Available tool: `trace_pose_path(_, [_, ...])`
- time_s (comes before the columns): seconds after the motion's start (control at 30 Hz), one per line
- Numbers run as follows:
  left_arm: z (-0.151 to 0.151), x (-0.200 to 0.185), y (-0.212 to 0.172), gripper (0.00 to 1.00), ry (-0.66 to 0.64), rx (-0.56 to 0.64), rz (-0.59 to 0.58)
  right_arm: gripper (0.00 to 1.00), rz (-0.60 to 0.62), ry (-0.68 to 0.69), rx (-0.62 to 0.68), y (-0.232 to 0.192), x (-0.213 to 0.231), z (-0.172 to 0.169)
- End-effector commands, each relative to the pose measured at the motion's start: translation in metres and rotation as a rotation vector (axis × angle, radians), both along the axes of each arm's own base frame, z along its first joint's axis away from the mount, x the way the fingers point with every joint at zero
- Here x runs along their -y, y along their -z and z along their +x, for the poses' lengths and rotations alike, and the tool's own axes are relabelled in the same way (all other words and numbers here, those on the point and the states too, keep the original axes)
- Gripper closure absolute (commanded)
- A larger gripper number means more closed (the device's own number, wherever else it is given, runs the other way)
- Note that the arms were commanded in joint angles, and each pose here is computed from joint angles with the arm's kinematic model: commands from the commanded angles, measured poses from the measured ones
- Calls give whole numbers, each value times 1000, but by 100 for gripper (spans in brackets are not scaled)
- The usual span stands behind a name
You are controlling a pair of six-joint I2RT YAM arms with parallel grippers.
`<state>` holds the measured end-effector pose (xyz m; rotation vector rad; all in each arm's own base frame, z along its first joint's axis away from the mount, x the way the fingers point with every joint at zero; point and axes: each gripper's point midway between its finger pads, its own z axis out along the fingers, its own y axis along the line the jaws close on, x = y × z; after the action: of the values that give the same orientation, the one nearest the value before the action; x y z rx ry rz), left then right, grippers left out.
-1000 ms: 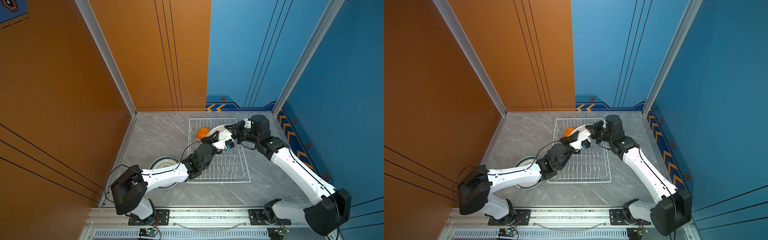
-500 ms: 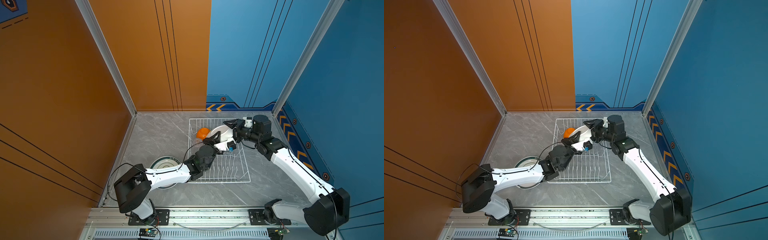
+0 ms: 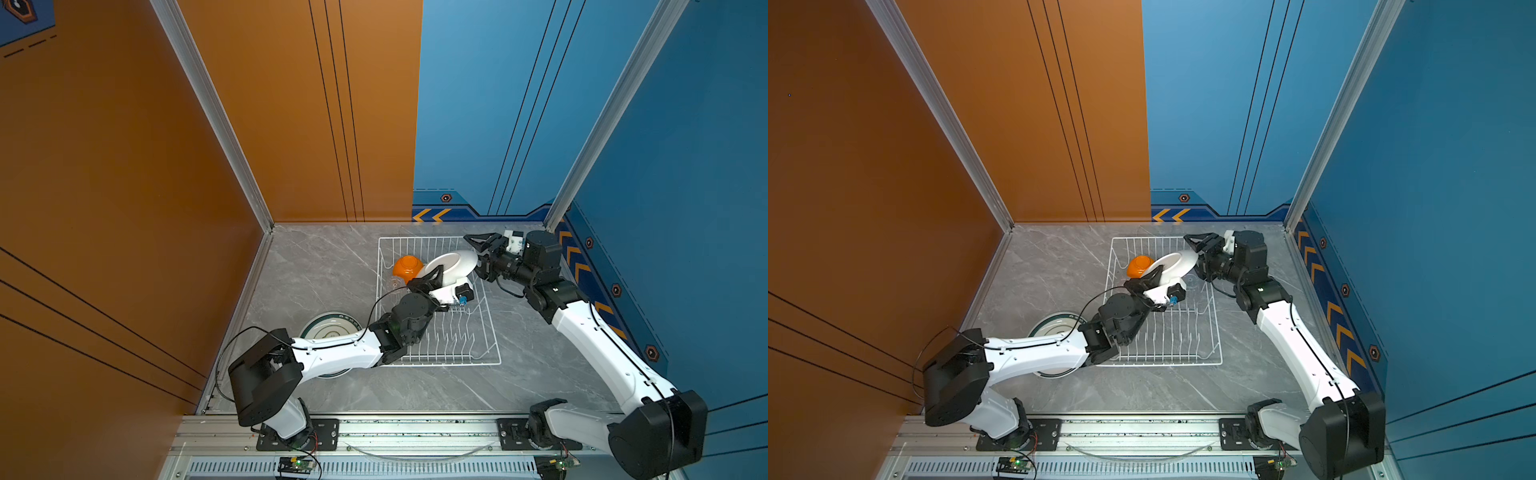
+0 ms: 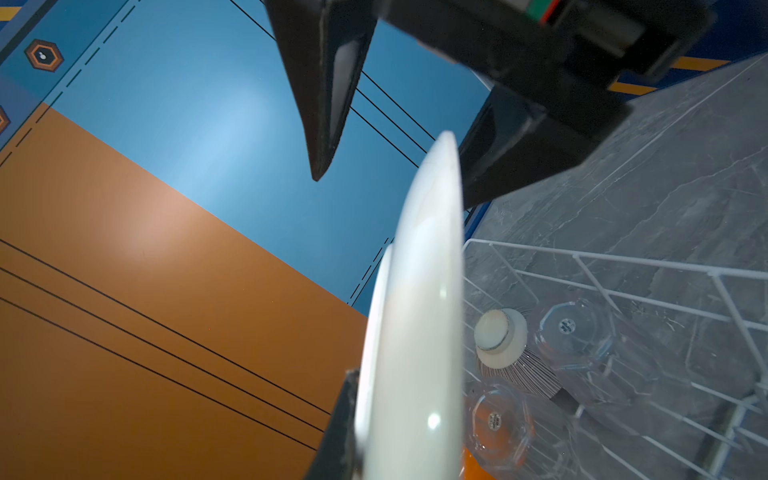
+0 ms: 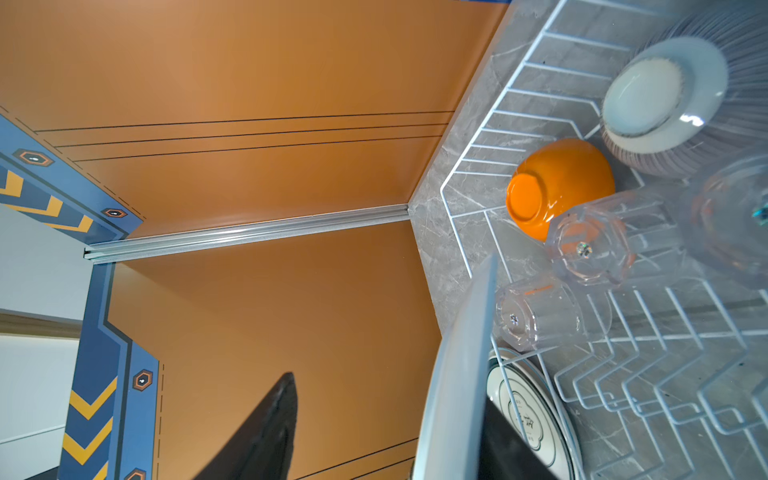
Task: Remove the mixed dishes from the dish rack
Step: 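Carry the white plate toward the plate stack with the left while the right withdraws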
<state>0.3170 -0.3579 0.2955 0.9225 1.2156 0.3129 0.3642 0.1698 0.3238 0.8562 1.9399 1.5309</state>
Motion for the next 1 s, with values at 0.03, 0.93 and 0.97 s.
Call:
trace_pose_path(0.03, [-2, -18, -28, 100, -65, -9, -139, 37, -107, 56, 86, -6, 19, -8])
trace_pose_path(0.93, [15, -182, -18, 100, -349, -471, -729, 30, -607, 140, 254, 16, 63, -43])
trace_pose_path(0.97, [12, -195, -17, 100, -373, -489, -775, 29, -628, 134, 254, 19, 63, -45])
